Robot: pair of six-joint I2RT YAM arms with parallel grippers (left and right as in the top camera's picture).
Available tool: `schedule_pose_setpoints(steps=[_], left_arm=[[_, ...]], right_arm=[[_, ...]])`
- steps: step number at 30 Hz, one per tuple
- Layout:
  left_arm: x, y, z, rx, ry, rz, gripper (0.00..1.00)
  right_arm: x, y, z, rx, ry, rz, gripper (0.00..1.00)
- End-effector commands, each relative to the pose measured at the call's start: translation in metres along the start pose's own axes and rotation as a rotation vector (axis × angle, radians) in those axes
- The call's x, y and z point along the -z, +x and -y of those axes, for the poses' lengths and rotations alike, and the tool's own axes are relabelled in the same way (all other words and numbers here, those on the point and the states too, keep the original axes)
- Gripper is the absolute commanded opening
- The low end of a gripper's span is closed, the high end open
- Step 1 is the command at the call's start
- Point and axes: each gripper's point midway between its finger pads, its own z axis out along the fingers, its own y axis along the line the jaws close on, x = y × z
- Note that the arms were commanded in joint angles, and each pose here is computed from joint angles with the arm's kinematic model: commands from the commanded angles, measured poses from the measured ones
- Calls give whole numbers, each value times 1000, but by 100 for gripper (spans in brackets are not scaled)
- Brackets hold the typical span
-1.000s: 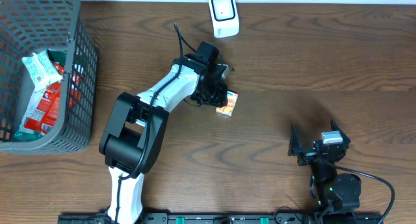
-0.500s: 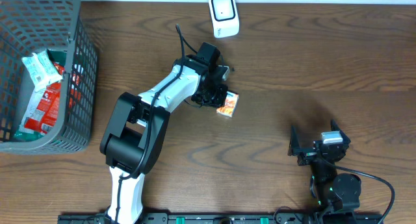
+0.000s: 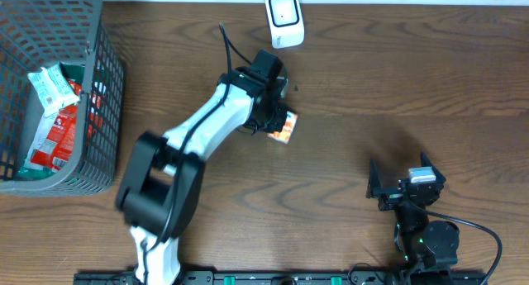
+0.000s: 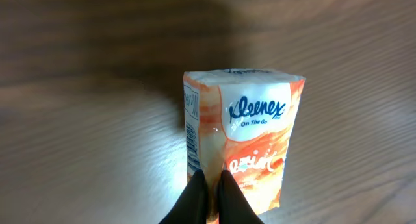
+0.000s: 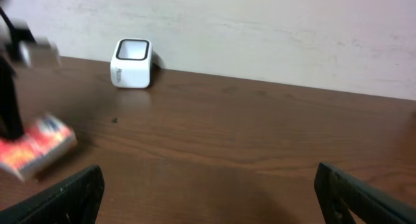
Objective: Scan the item barcode
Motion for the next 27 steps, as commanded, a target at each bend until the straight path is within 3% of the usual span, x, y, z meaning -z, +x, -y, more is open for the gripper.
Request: schedule_pose_setpoints(steps=[1, 7, 15, 20, 27], left_arm=[[50, -13, -9, -21, -307, 176, 7], [58, -1, -8, -24, -620, 257, 7], [25, 9, -9, -178, -912, 277, 7], [0, 18, -14, -235, -979, 232, 7], [-12, 25, -12, -222, -944, 201, 7]], right_arm=[[0, 0, 1, 5, 8, -1, 99], [0, 0, 1, 5, 8, -1, 99], [0, 0, 1, 5, 7, -1, 99], [0, 0, 1, 5, 8, -1, 99], [0, 0, 1, 5, 7, -1, 99]])
